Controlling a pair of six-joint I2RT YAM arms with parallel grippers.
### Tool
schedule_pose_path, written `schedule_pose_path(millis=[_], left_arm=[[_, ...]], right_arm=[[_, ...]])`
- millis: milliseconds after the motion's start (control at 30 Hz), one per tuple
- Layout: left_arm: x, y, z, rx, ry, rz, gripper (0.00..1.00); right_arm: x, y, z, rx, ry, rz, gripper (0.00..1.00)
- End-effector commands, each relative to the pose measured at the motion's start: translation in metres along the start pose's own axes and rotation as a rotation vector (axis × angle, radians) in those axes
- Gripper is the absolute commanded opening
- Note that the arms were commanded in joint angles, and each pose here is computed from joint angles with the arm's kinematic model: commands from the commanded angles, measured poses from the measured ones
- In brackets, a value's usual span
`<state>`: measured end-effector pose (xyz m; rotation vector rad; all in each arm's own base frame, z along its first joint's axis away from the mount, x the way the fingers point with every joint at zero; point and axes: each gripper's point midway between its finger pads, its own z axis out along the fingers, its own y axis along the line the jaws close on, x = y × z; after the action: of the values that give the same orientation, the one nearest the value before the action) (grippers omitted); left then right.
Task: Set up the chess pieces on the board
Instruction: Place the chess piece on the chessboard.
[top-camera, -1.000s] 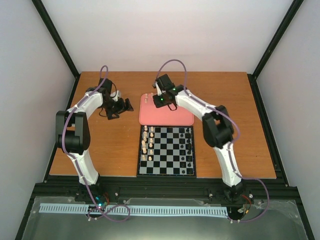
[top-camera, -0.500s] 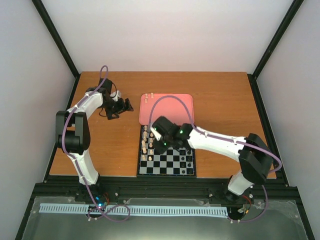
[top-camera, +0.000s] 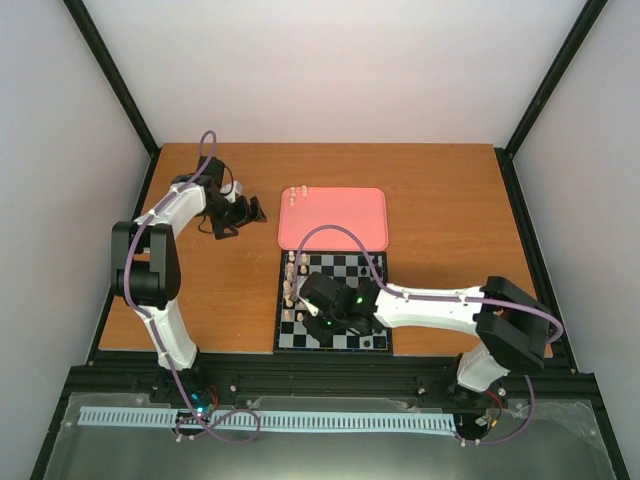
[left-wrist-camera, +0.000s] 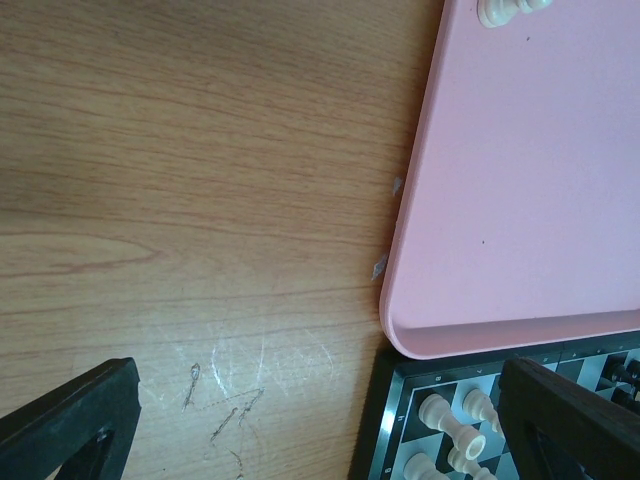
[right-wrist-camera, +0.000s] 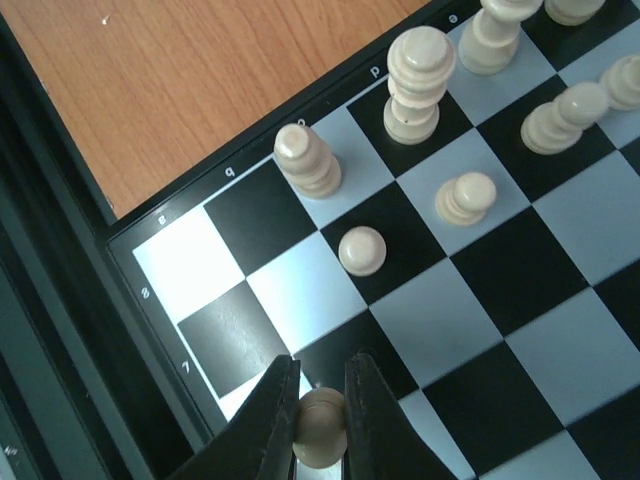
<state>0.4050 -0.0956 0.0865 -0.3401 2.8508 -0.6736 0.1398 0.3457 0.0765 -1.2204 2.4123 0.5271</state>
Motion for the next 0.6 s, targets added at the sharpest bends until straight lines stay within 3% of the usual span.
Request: schedule_pose_path(millis=[0, 567], left_arm=[[-0.007, -0.005, -0.011, 0.008, -0.038, 0.018, 1.00], [-0.003, -0.005, -0.012, 0.010, -0.039, 0.023, 1.00]], right_arm=[[-0.014, 0.004, 0.015, -0.006, -0.060, 0.001, 0.04], [-0.016, 0.010, 0.041, -0.034, -0.053, -0.026, 0.04]])
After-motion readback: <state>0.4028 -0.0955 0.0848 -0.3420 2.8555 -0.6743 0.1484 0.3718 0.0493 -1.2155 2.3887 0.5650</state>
